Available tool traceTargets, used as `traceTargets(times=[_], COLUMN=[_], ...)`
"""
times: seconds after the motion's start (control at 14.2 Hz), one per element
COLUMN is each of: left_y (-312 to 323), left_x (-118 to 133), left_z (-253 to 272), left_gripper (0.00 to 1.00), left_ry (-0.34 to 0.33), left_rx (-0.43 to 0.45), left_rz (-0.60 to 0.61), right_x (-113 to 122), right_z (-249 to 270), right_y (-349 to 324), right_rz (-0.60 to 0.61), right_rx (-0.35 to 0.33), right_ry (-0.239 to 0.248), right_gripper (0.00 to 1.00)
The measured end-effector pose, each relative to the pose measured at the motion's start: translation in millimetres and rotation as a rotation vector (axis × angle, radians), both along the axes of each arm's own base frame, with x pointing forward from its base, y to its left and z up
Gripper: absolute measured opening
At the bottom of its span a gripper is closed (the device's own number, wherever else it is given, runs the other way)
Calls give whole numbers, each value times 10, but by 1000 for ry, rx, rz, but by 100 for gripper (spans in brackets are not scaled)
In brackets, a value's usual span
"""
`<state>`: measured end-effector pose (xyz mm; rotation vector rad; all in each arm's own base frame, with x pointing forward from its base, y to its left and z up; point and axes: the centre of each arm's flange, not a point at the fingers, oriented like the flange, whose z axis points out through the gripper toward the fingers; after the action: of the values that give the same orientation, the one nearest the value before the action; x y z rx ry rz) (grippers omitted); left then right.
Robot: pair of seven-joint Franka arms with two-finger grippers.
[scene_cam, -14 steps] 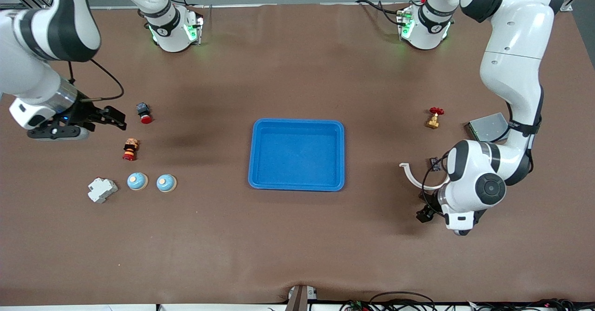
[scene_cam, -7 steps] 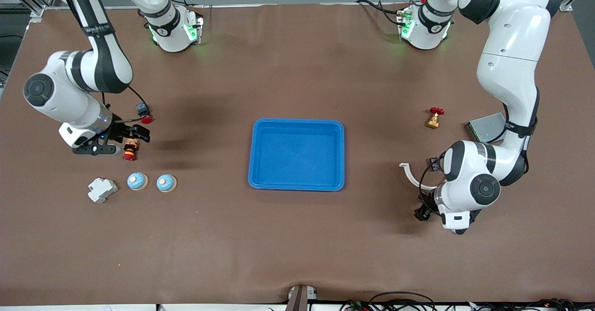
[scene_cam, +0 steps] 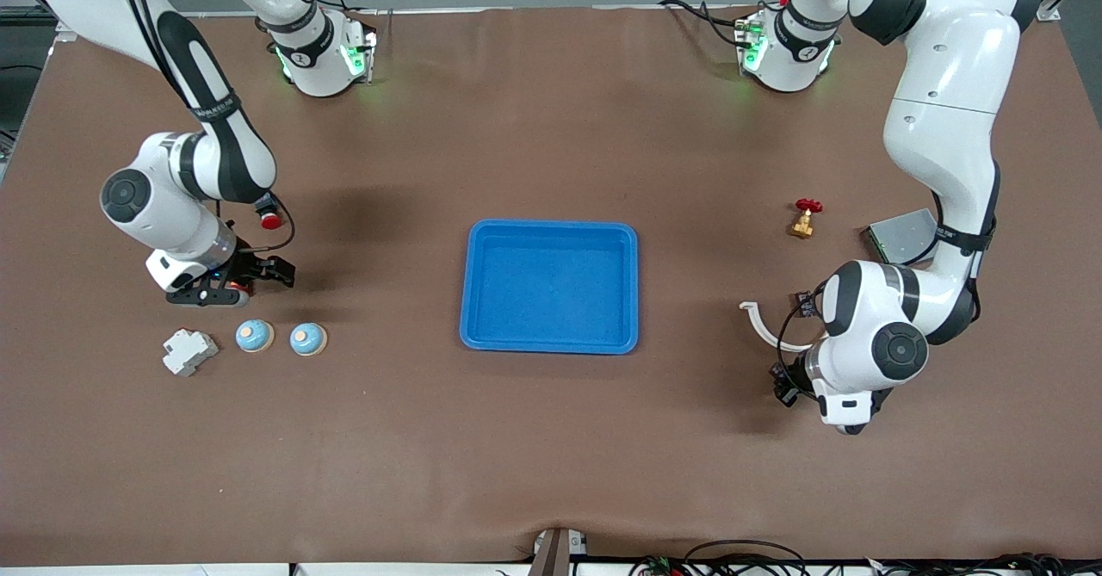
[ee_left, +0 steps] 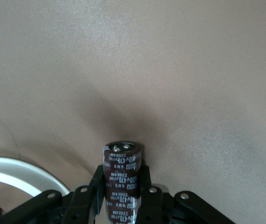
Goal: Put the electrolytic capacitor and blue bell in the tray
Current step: 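Lift the capacitor with the left gripper while the right gripper lowers onto a bell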
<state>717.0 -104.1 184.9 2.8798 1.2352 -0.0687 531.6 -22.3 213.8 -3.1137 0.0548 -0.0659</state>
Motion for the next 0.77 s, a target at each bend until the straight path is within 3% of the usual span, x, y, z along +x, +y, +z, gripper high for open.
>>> traceTargets(times=[0.42, 0.77], left_y=[-127, -978], left_x=[-7, -296], left_z=[514, 1243], left_gripper=[33, 33], left_ry=[51, 99], left_rx=[5, -24], left_rz=[-10, 75], right_x=[76, 371], right_z=[-425, -328], right_y=[-53, -243], right_rz=[-12, -13], right_rx=[-11, -17], right_ry=[-58, -106], right_gripper=[100, 100])
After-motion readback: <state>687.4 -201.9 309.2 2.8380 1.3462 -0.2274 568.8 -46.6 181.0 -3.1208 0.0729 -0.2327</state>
